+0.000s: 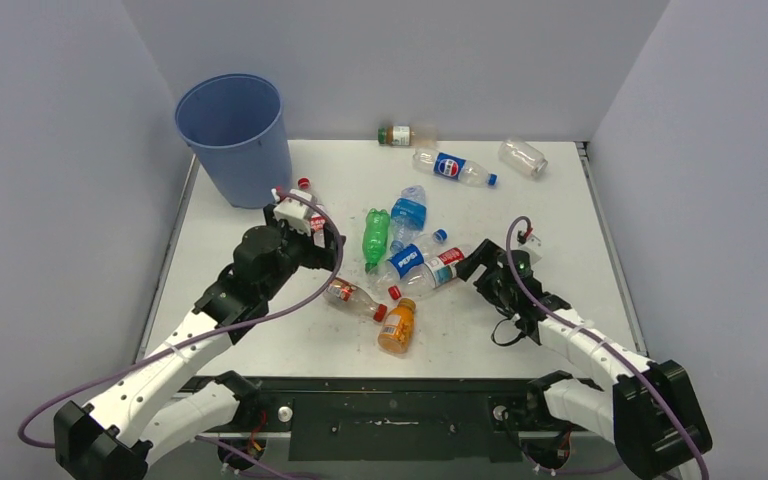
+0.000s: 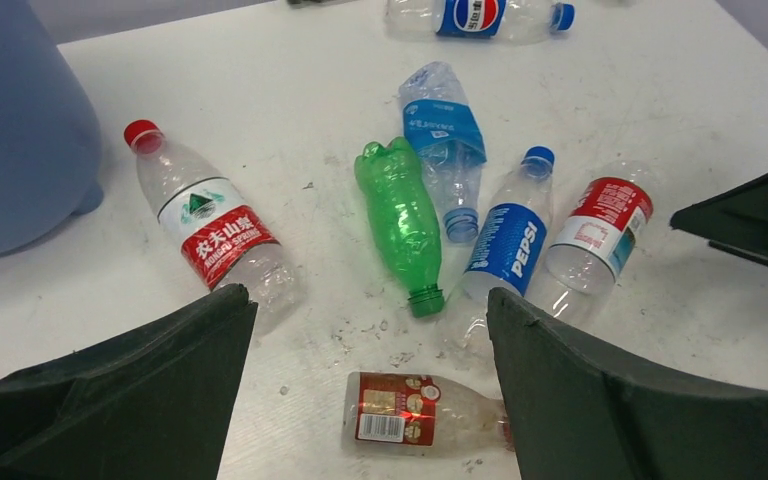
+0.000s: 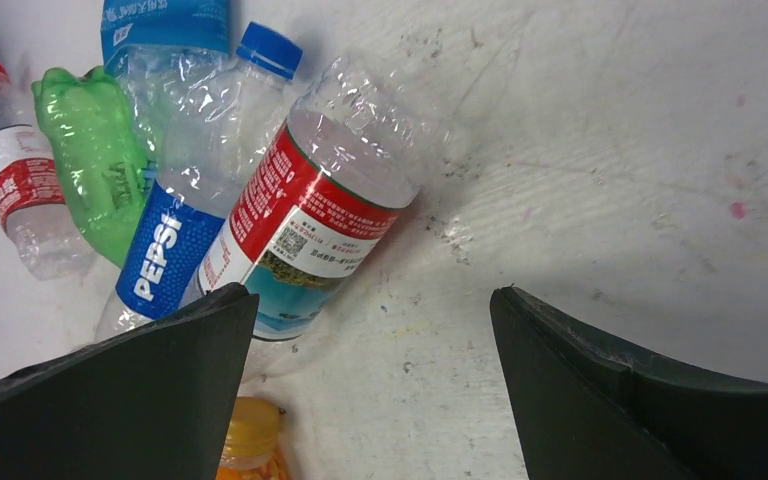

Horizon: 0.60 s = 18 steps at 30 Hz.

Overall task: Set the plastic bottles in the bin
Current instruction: Pick up the plastic bottle at the center of the board.

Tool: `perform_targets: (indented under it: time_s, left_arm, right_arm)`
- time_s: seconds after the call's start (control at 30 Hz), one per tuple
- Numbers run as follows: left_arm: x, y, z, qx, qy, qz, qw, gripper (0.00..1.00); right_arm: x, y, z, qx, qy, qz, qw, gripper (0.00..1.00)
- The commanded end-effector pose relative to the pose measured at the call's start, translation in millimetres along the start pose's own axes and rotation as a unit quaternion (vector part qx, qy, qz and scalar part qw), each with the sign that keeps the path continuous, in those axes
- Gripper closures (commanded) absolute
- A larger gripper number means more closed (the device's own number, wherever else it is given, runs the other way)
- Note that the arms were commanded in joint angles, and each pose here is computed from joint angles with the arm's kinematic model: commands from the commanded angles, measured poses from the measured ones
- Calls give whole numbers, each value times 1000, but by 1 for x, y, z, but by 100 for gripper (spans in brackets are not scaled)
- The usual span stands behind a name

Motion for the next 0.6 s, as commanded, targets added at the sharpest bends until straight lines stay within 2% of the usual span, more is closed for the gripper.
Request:
perform_targets:
  time_s: [0.0,0.57]
  left_arm:
    - [27,-8,-19,-36,-17,-54,998,15]
    - [17,-15,-36,-42,12,-44,998,14]
  right_arm:
    - [8,5,26,92,61,-16,994,10]
    - [-18,56,18,59,137,27,988,8]
Point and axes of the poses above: each gripper's point midway between its finger pads, its own y axis out along the fingers, its own z axis along the line the jaws close on, x = y × z, the point moved 7 cm from there along -y, back along the fingers, and after that the axes turned 10 degrees about -y, right-handed, at the moved point
